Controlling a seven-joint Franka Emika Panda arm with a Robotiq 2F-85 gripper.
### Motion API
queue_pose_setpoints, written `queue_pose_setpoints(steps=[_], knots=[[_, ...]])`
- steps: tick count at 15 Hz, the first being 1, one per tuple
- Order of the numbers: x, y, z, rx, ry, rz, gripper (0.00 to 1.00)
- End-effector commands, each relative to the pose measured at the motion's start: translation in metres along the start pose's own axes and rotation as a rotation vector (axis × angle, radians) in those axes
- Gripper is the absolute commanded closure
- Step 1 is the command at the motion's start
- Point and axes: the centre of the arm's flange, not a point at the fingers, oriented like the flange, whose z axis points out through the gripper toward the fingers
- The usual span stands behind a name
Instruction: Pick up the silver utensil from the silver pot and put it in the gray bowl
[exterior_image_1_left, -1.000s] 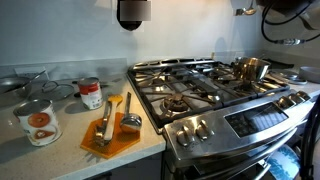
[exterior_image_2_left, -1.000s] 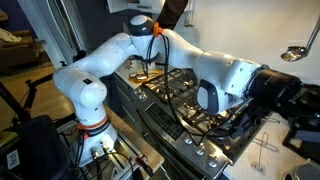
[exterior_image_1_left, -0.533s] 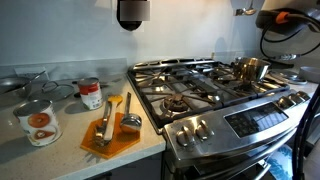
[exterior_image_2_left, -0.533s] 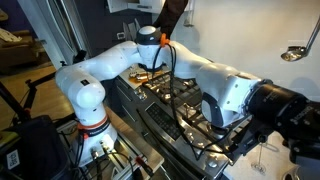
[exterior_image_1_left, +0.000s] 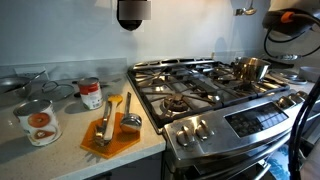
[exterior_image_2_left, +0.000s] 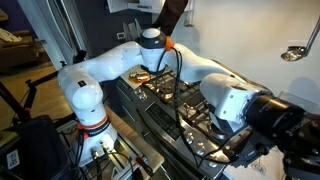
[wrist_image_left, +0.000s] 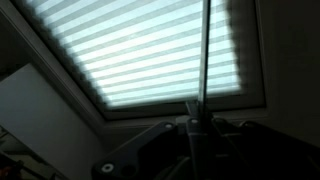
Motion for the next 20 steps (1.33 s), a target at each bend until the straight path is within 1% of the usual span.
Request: queue_pose_setpoints(steps=[1,4,6,7,9,11,14,17,18,20], knots=[[-0.031,-0.046,0.006,-0.031,0.019,0.009,0.99],[-0.05,-0.066,0.015,-0.035,-0.015,-0.011,0.99],[-0.058,-0.079,0.027,-0.021,-0.06,-0.03,0.99],[-0.06,-0.085,0.034,-0.016,-0.085,-0.04,0.99],[-0.063,-0.092,0.048,0.02,-0.167,-0.071,0.99],[-0.068,-0.098,0.061,0.032,-0.228,-0.081,0.99],[-0.077,-0.099,0.076,0.05,-0.285,-0.09,0.99],[-0.089,-0.1,0.088,0.04,-0.3,-0.091,0.99],[-0.078,-0.074,0.066,0.061,-0.276,-0.105,0.96],[-0.082,-0.072,0.072,0.06,-0.289,-0.103,0.96]])
